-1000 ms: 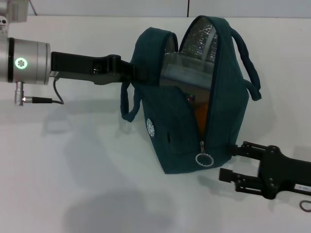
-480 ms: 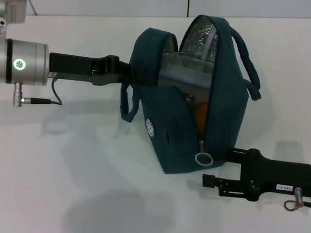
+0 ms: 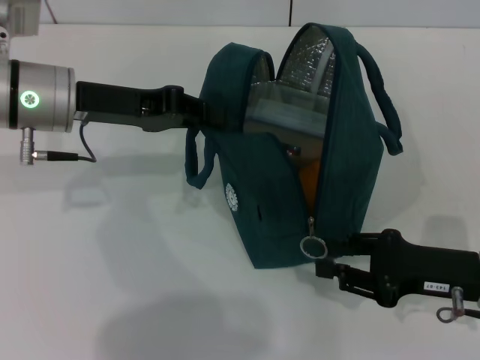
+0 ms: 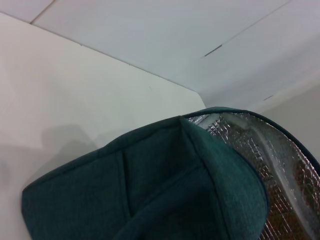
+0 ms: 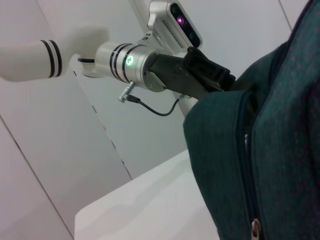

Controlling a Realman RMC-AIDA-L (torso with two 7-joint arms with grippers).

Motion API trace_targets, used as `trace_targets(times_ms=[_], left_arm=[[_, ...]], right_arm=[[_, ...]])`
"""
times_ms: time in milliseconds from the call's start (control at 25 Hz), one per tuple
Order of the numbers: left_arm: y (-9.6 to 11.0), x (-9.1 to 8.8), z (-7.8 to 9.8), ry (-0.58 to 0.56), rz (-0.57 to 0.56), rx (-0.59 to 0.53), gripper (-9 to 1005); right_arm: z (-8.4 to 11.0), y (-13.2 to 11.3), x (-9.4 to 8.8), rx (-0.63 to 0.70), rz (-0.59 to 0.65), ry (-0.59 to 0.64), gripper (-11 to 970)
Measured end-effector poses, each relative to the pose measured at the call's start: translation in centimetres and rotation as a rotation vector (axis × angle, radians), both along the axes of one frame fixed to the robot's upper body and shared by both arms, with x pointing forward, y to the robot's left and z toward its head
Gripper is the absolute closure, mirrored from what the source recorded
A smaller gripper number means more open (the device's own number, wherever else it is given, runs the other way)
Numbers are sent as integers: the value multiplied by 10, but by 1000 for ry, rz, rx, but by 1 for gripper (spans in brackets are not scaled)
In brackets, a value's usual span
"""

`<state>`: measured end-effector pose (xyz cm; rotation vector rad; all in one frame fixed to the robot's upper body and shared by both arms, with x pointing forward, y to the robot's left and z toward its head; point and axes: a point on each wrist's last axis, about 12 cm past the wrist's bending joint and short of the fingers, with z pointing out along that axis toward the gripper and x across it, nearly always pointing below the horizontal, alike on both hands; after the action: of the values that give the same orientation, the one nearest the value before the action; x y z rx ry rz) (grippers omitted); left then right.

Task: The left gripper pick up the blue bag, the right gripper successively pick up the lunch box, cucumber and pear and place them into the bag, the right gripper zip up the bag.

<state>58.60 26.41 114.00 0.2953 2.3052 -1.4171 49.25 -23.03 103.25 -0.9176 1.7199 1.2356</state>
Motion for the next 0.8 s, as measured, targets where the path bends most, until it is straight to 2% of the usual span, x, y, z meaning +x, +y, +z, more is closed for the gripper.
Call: trace_targets(times_ms=[160, 600, 800], left_arm=[[0, 0, 0, -1, -1, 0, 933], [-2, 2, 2, -6, -7, 1, 933], [-3, 2, 2, -6, -9, -1, 933]], right_arm=[[-1, 0, 2, -7, -12, -1, 580], [1, 2, 9, -25, -17, -14, 780], [3, 4, 12, -27, -11, -22, 777]])
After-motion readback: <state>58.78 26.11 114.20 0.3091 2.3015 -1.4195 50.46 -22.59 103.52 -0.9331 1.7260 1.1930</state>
